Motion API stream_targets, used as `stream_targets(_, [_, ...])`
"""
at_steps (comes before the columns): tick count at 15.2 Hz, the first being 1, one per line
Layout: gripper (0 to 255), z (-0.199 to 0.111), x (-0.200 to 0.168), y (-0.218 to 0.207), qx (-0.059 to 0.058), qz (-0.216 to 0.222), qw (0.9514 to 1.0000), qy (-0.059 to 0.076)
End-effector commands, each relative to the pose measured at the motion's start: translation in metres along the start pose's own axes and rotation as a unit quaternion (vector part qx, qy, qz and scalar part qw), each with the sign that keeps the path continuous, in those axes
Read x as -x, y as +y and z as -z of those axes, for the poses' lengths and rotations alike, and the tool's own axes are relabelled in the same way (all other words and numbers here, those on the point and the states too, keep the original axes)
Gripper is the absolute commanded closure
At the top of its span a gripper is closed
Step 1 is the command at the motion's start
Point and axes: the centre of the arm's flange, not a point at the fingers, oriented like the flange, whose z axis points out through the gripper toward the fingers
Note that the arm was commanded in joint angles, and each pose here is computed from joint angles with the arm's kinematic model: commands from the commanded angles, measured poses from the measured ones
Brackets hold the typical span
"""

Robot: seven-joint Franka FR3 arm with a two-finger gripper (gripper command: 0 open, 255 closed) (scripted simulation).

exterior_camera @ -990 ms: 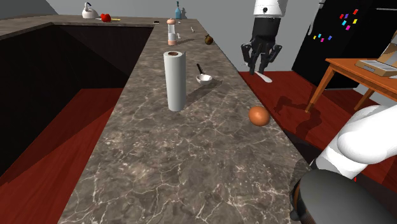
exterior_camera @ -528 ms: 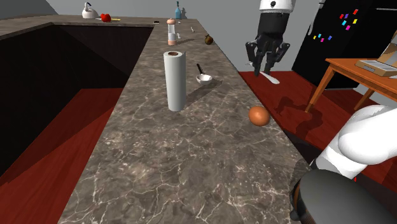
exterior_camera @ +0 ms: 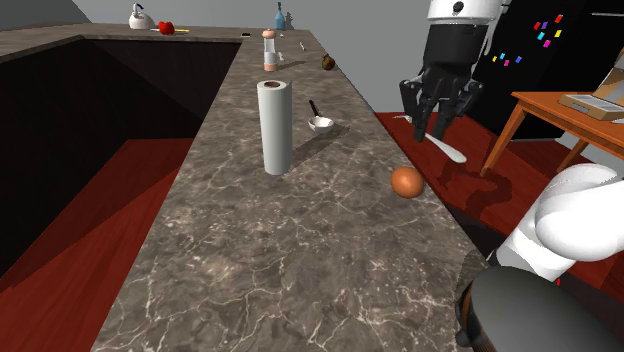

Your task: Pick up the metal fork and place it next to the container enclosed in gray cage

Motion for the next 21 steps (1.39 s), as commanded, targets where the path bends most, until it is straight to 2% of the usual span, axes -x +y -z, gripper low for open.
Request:
stream_targets(1, [255,-0.006,0.027,-0.003,0.0,-0.001,1.0,0.0])
stream_targets(12, [255,-0.027,0.174,-0.032,0.0,-0.001,1.0,0.0])
stream_targets(21, [255,-0.074,0.168,-0.031,0.0,-0.001,1.0,0.0])
